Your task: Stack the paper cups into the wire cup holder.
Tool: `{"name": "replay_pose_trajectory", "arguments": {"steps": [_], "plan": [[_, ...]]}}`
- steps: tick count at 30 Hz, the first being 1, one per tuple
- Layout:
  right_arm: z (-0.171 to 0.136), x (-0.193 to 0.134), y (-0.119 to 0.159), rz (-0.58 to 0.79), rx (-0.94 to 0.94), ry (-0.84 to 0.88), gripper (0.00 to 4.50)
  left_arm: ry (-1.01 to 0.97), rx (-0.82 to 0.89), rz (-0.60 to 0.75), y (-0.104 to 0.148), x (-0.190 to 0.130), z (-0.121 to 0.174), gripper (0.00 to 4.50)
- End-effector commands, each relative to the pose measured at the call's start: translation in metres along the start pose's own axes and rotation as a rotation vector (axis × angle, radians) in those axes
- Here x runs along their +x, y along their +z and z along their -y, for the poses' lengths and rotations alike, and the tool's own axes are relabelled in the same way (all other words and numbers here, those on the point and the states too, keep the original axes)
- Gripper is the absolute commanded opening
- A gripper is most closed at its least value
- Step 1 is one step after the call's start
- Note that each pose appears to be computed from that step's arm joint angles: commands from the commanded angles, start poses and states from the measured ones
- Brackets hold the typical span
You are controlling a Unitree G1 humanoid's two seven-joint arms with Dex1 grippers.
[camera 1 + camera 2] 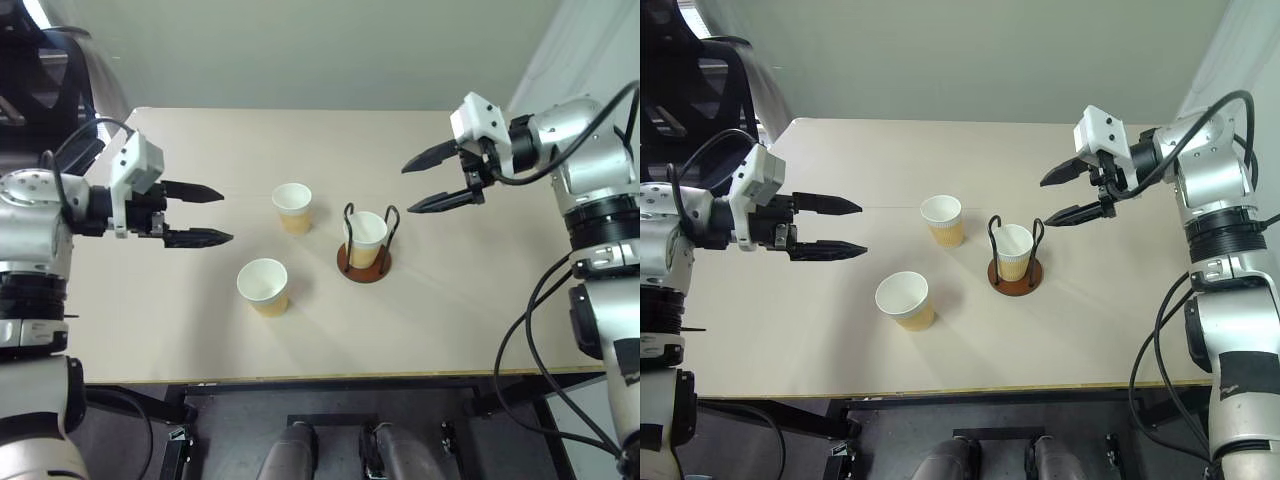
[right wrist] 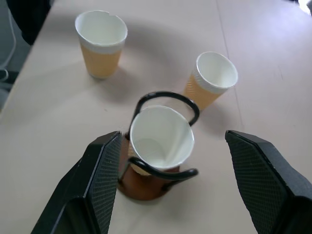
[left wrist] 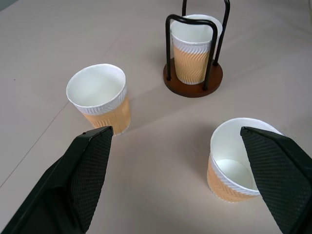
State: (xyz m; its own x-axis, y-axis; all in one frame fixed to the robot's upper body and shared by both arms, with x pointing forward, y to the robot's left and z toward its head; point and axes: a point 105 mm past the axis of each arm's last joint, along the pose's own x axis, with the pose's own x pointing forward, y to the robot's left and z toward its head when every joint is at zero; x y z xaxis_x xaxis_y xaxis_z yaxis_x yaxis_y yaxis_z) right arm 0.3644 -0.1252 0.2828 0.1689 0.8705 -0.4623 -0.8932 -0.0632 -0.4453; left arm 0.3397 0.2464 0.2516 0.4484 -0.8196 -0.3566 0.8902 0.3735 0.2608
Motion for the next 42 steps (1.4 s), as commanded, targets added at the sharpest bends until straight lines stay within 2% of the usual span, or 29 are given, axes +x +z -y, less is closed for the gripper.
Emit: {"name": "replay_pose_trajectory", "arguments": {"steps": [1,6,10,12,15,25,31,42], "plan": [[0.002,-0.010,0.009,0.029,0.003,-0.017,3.40,0.080,0.107,-0.025,0.013,-0.008,-0.014,4.50],[0.003,-0.008,0.008,0.033,-0.002,-0.018,3.40,0.136,0.220,-0.152,0.019,0.000,-0.030,4.50],[0.005,-0.008,0.008,0.028,0.004,-0.020,3.40,0.133,0.305,-0.280,0.011,0.011,-0.037,4.50],[0.006,-0.008,0.008,0.012,-0.007,-0.021,3.40,0.117,0.401,-0.409,-0.001,0.016,-0.041,4.50],[0.007,-0.008,0.007,-0.005,-0.017,-0.024,3.40,0.104,0.493,-0.485,-0.005,0.024,-0.046,4.50],[0.010,-0.012,0.008,-0.031,-0.008,-0.028,3.40,0.075,0.654,-0.496,0.009,0.059,-0.053,4.50],[0.012,-0.016,0.003,-0.071,0.018,-0.036,3.40,0.030,0.740,-0.535,0.004,0.076,-0.051,4.50],[0.015,-0.019,0.001,-0.097,0.007,-0.052,3.40,0.067,0.831,-0.466,0.014,0.105,-0.050,4.50]]}}
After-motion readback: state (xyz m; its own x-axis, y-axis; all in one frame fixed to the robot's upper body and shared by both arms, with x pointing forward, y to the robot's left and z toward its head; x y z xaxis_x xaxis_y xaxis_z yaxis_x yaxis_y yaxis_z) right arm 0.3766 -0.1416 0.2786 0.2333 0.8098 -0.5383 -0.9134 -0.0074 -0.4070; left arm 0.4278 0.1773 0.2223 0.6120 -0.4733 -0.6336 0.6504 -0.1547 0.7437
